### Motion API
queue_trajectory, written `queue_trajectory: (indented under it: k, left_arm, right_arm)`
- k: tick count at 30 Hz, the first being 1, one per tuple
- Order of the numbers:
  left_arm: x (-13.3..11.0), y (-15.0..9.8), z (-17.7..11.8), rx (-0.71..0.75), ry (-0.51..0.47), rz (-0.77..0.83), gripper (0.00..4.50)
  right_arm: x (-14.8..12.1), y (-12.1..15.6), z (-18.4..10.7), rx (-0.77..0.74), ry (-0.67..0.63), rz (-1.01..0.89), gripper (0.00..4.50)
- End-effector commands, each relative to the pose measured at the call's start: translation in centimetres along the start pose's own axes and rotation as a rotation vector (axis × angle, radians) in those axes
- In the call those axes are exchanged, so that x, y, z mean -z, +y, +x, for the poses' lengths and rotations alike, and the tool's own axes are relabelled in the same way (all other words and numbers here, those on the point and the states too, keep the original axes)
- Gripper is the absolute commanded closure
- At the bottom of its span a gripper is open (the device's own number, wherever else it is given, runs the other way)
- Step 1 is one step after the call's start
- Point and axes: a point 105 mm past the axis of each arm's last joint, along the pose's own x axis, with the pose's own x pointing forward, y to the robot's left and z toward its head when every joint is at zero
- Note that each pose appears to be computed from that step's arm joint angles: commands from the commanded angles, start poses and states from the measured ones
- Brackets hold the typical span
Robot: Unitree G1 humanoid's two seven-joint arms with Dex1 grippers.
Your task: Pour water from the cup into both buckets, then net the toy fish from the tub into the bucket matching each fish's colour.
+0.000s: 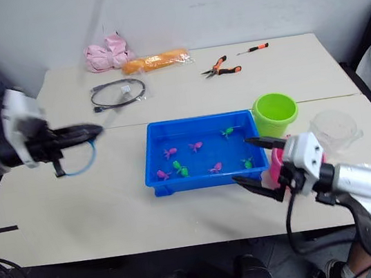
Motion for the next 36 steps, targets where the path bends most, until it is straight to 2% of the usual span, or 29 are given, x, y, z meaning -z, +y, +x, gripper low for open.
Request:
queue_trajectory:
  k: [1, 3, 4, 7, 12, 16, 21, 25, 32, 36]
  left_arm:
    - [-0.5, -1.5, 2.0, 0.219, 0.079, 0.112, 4.49]
    - [0.2, -2.3, 3.4, 0.316, 0.169, 0.158, 4.49]
    - [0.2, -2.7, 4.2, 0.359, 0.184, 0.164, 4.49]
    - [-1.3, -2.9, 6.7, 0.393, 0.089, 0.145, 4.49]
    - [-1.5, -2.5, 8.6, 0.4, 0.077, 0.158, 4.49]
    - [-2.0, -2.4, 8.7, 0.414, 0.031, 0.132, 4.49]
    - [-1.8, -2.6, 8.8, 0.42, 0.03, 0.126, 4.49]
    - [-2.8, -3.3, 9.1, 0.44, -0.036, 0.105, 4.49]
    - [-2.9, -3.1, 9.4, 0.426, -0.016, 0.116, 4.49]
    - [-2.9, -3.1, 9.6, 0.414, -0.017, 0.105, 4.5]
  right_arm:
    - [-1.6, 1.4, 1.3, -0.118, 0.006, 0.058, 0.0]
    - [-1.9, 1.5, 2.0, -0.149, 0.051, 0.114, 0.0]
    - [-2.0, 1.5, 2.5, -0.17, 0.069, 0.124, 0.0]
    - [-2.3, 1.9, 3.8, -0.205, 0.091, 0.155, 0.0]
    - [-1.5, 3.0, 5.2, -0.256, 0.147, 0.218, 0.0]
    - [-1.4, 3.8, 5.9, -0.272, 0.164, 0.252, 0.0]
    - [-1.6, 4.2, 5.9, -0.274, 0.151, 0.295, 0.0]
    - [-1.8, 4.4, 5.8, -0.279, 0.146, 0.316, 0.0]
    - [-2.1, 4.2, 5.7, -0.275, 0.137, 0.336, 0.0]
    - [-2.2, 4.1, 5.8, -0.274, 0.128, 0.332, 1.27]
